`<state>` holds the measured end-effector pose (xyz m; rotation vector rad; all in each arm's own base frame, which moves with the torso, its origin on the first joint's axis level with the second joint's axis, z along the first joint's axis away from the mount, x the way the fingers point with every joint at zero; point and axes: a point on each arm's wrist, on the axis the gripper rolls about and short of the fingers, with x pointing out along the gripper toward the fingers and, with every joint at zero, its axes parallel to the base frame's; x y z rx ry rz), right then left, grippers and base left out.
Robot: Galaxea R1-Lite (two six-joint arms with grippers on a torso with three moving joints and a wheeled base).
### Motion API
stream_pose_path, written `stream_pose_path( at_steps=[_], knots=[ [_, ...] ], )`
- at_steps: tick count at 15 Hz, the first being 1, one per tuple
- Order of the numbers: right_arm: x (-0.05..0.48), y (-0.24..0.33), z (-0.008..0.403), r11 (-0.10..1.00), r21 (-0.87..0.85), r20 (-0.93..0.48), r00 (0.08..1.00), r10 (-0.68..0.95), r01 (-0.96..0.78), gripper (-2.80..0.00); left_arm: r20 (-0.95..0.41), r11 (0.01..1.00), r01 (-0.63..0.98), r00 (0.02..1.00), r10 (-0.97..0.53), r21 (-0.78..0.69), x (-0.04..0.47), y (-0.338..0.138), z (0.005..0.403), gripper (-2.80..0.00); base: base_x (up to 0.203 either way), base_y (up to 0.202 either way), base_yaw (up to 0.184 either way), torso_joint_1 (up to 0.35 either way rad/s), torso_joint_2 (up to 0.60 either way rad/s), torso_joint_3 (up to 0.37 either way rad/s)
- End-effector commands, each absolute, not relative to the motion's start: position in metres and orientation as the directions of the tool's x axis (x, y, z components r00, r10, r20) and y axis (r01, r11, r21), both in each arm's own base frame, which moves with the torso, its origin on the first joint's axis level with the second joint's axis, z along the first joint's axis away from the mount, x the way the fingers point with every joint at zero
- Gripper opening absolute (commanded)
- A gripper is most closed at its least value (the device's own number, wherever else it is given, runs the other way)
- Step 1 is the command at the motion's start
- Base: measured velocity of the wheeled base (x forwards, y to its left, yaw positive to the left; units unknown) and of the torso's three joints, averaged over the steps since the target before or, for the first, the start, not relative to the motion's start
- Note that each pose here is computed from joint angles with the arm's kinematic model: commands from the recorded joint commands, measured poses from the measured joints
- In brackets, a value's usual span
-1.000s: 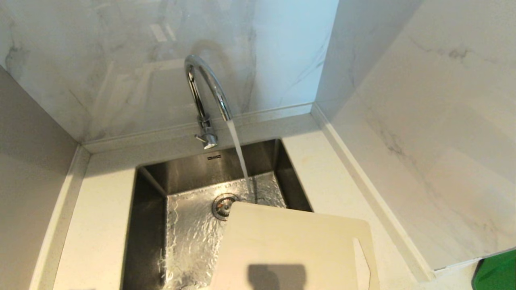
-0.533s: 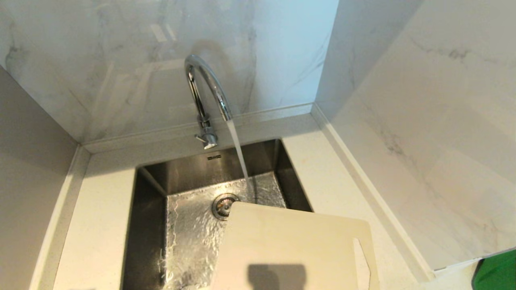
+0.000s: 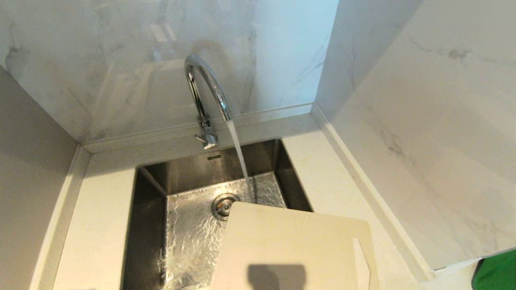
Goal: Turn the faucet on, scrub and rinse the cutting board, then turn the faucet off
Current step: Put down the cleaning cloth
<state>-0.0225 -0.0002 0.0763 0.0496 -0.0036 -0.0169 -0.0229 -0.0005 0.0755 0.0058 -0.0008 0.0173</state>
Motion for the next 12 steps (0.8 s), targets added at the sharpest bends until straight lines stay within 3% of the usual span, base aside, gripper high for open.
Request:
stream_pose_path(
  at_steps=[1, 12],
  knots=[
    [-0.0229, -0.0002, 0.0762, 0.999, 0.051, 0.009, 1.000, -0.017, 0.016, -2.80, 0.003, 1.000, -0.017, 1.000, 0.017, 0.006, -0.0230, -0.0005, 0.0754, -2.80, 0.000, 0.000, 0.000, 0.000, 0.00, 0.000],
    [-0.0228, -0.0002, 0.0758, 0.999, 0.051, 0.008, 1.000, -0.017, 0.016, -2.80, 0.003, 1.000, -0.018, 1.000, 0.018, 0.006, -0.0230, -0.0005, 0.0750, -2.80, 0.000, 0.000, 0.000, 0.000, 0.00, 0.000]
  ],
)
